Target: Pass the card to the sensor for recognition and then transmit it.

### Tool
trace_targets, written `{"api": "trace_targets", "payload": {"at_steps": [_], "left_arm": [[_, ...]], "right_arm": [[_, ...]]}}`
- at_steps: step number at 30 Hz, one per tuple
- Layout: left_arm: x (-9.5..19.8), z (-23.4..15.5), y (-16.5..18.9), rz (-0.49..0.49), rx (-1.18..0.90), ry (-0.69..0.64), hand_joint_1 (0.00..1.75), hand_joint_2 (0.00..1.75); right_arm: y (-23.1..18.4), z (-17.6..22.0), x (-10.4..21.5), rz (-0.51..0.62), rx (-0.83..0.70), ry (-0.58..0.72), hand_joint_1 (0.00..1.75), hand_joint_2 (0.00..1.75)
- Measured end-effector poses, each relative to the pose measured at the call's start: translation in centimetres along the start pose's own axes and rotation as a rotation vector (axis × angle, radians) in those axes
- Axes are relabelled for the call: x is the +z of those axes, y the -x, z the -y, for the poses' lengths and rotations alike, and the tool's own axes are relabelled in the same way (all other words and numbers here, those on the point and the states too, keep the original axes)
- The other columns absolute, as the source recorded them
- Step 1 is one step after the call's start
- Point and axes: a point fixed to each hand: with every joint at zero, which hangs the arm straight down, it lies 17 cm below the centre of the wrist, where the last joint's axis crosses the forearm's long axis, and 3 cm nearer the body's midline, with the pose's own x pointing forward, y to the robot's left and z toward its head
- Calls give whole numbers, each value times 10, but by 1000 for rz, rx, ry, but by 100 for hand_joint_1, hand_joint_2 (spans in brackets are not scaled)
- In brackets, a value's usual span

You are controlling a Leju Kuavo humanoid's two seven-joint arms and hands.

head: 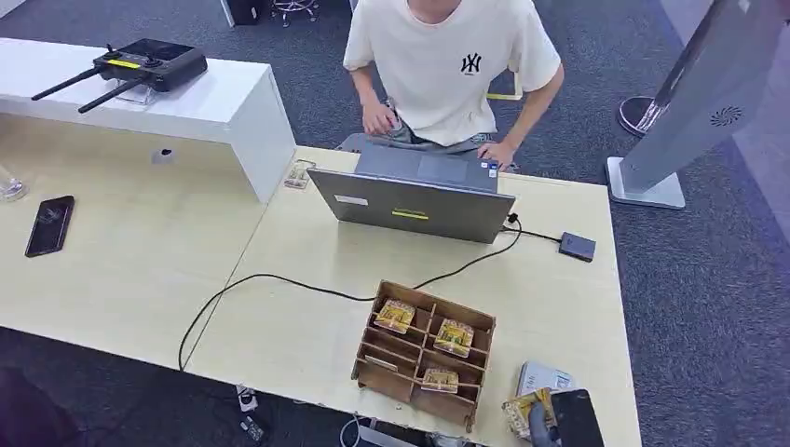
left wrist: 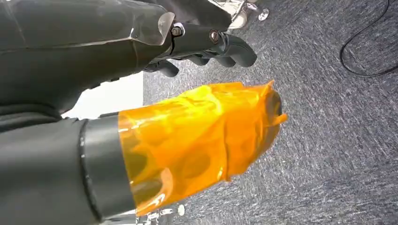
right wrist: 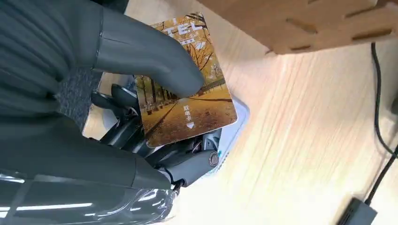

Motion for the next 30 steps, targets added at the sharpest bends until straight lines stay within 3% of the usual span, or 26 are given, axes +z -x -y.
{"api": "trace_targets", "payload": {"at_steps": [30], "left_arm": [[0, 0, 4, -20, -13, -3, 0, 0]], "right_arm": [[7, 7, -21, -19, 56, 17, 175, 175]]}}
